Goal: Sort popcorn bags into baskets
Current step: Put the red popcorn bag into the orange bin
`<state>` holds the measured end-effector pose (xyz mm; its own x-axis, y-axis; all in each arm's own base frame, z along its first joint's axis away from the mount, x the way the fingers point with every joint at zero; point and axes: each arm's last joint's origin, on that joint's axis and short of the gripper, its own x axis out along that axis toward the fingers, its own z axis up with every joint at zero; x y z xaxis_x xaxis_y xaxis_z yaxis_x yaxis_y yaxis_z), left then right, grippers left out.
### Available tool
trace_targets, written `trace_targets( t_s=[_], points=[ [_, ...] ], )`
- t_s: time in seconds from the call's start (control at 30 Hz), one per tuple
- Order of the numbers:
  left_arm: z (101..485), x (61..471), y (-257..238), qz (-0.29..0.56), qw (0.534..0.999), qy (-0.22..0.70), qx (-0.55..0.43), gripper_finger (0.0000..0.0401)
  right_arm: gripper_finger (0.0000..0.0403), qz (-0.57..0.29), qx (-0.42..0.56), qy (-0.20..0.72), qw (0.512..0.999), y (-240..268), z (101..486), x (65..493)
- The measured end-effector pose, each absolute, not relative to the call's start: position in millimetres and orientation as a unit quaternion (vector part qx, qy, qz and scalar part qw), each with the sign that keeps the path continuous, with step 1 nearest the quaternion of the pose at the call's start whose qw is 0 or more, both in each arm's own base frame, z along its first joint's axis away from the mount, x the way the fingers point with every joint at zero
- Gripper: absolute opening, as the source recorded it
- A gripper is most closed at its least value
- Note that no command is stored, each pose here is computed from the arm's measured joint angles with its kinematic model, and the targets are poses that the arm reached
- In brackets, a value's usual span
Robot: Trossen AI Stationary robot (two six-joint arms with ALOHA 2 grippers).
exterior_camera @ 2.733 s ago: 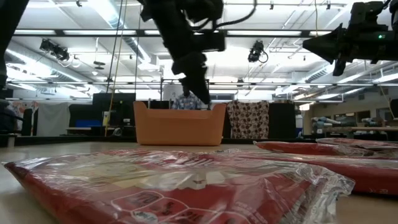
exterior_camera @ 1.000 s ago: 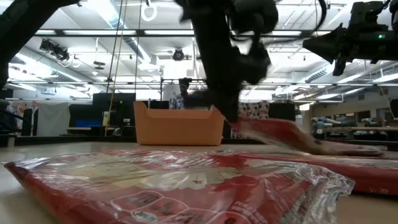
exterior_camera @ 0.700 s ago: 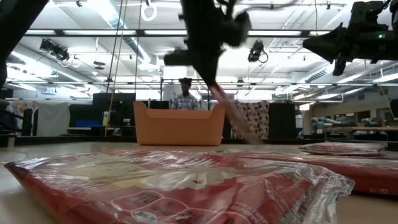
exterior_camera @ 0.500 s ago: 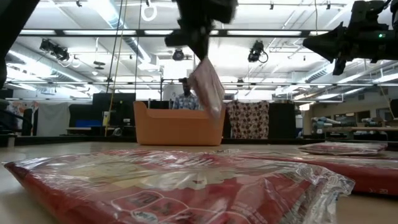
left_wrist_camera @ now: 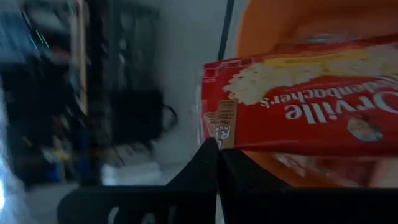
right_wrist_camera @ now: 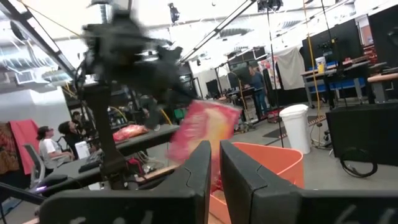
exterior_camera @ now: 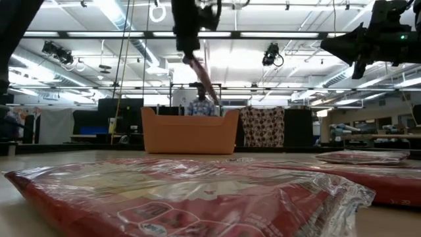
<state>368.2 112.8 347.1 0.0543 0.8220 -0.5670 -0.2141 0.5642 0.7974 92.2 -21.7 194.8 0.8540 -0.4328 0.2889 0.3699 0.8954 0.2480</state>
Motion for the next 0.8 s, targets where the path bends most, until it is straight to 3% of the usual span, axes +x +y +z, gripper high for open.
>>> trace_targets(
  t_s=[0.37,0.67,0.8],
  points=[
    [313,328,212,0.451,0.687,0.569,0.035,0.0001,0.0039,-0.209,0.092,-0.171,0.958,-22,195,92],
    [267,315,210,0.417,0.664,0.617,-0.066,0.0003,0.0039,-0.209,0.092,-0.171,0.958,-22,195,92],
    [256,314,201,0.412,0.65,0.635,-0.064,0.0017,0.0039,-0.209,0.092,-0.171,0.958,-22,195,92]
  ],
)
